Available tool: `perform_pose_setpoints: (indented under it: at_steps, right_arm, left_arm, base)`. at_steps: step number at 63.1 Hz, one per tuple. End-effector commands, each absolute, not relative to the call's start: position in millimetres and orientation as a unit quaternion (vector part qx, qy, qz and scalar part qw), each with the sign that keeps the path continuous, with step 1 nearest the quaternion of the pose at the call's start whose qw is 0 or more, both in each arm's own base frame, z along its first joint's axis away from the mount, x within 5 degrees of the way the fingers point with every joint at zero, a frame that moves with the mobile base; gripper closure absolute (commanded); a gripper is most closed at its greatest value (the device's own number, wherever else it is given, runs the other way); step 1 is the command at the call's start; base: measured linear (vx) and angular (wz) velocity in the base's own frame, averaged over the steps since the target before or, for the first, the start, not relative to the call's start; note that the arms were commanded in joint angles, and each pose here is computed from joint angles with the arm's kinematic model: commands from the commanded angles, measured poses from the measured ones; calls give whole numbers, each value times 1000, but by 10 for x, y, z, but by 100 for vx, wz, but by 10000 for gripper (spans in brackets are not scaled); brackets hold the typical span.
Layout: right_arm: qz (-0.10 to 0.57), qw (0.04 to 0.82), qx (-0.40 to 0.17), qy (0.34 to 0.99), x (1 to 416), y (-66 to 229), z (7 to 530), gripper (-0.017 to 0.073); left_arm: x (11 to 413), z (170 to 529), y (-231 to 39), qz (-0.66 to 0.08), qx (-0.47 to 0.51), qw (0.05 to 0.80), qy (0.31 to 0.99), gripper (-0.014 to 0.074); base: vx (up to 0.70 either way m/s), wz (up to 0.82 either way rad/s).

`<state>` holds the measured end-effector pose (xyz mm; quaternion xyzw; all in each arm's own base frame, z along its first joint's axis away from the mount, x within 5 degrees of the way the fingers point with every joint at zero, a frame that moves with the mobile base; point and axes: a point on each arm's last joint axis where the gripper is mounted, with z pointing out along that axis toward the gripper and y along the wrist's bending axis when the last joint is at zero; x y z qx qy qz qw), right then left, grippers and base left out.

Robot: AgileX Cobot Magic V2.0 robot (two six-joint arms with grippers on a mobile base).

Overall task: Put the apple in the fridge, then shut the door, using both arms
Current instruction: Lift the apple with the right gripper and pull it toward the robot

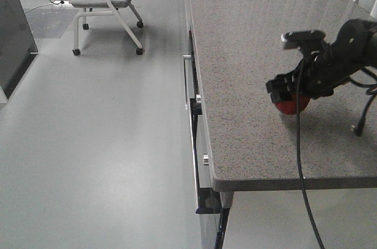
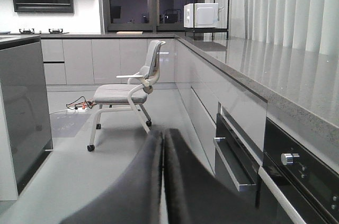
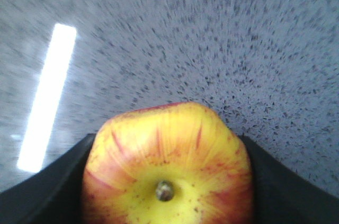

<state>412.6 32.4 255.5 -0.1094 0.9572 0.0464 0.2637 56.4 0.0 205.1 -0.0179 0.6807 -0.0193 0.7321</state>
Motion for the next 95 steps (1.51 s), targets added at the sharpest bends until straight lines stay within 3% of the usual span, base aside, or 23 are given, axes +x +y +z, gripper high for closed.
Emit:
perform_pose_setpoints:
  at_steps: [1, 23, 38, 69, 95]
  right_arm:
    - [76, 350, -114, 927, 3933, 403, 3070, 132]
    - [128, 411, -189, 883, 2931, 823, 3279, 132]
    - [171, 439, -222, 854, 2200, 946, 3441, 132]
    - [241, 478, -267, 801, 895, 699, 3527, 132]
    - [253, 505, -302, 768, 340, 549, 3531, 133]
  left_arm:
    - [555, 2056, 0, -26, -23, 755, 654, 600]
    - [555, 2056, 0, -26, -23, 755, 654, 600]
    - [555, 2056, 0, -26, -23, 755, 654, 600]
    - [555, 2056, 0, -26, -23, 755, 654, 600]
    - [555, 2056, 0, -26, -23, 755, 654, 600]
  base:
    - [0, 0]
    - [0, 0]
    - [0, 0]
    - [0, 0]
    - [0, 0]
